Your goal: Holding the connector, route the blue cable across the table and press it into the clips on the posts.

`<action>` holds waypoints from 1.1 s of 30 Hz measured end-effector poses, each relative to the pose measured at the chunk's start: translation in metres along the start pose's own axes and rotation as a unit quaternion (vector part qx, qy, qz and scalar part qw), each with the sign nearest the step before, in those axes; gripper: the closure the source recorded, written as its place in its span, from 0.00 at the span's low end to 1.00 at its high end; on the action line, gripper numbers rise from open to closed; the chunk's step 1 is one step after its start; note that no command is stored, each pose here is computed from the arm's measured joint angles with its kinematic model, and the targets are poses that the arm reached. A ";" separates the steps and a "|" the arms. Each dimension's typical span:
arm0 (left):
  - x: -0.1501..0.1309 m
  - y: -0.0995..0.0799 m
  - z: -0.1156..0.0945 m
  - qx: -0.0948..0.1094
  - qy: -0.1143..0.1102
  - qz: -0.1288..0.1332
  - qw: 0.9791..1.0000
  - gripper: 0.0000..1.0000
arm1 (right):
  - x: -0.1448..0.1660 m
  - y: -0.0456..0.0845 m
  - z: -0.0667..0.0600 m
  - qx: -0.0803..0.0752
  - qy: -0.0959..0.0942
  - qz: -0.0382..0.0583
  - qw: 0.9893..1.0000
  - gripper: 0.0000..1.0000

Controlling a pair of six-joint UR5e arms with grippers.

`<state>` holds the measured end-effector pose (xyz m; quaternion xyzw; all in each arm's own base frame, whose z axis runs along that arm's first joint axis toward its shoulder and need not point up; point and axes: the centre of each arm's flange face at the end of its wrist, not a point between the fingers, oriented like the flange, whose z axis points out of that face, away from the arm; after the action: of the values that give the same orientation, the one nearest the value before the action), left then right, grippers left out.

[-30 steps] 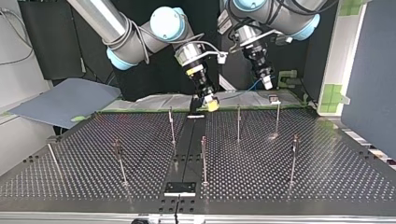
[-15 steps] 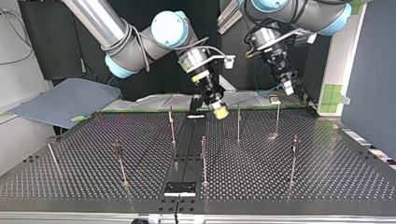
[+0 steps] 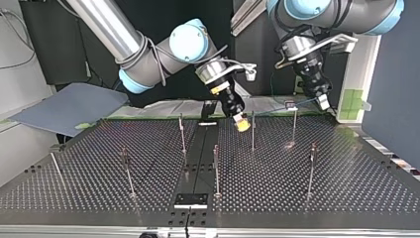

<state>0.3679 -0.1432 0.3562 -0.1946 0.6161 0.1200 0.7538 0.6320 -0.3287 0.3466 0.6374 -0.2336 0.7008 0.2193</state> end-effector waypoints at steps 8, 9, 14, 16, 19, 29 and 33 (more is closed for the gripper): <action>0.009 -0.001 0.034 0.002 0.006 0.007 1.000 1.00 | 0.017 -0.009 0.011 0.008 0.011 0.009 1.000 1.00; 0.010 -0.001 0.037 0.001 0.006 0.006 1.000 1.00 | 0.021 -0.010 0.013 0.008 0.013 0.009 1.000 1.00; 0.008 0.001 0.048 -0.002 0.000 0.000 1.000 1.00 | 0.031 -0.010 0.022 0.008 0.021 0.011 1.000 1.00; 0.004 0.001 0.054 -0.001 -0.005 -0.003 1.000 1.00 | 0.029 -0.008 0.027 0.007 0.019 0.011 1.000 1.00; -0.002 0.000 0.063 0.002 -0.012 -0.006 1.000 1.00 | 0.025 -0.006 0.034 0.006 0.015 0.011 1.000 1.00; -0.006 0.004 0.094 0.002 -0.018 -0.006 1.000 1.00 | 0.028 -0.005 0.055 0.013 0.022 0.012 1.000 1.00; -0.007 0.012 0.105 0.002 -0.021 -0.004 1.000 1.00 | 0.041 -0.007 0.061 0.018 0.036 0.011 0.999 1.00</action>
<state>0.4542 -0.0854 0.3782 -0.1930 0.5995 0.1198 0.7675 0.6805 -0.3601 0.3930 0.6131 -0.2204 0.7295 0.2083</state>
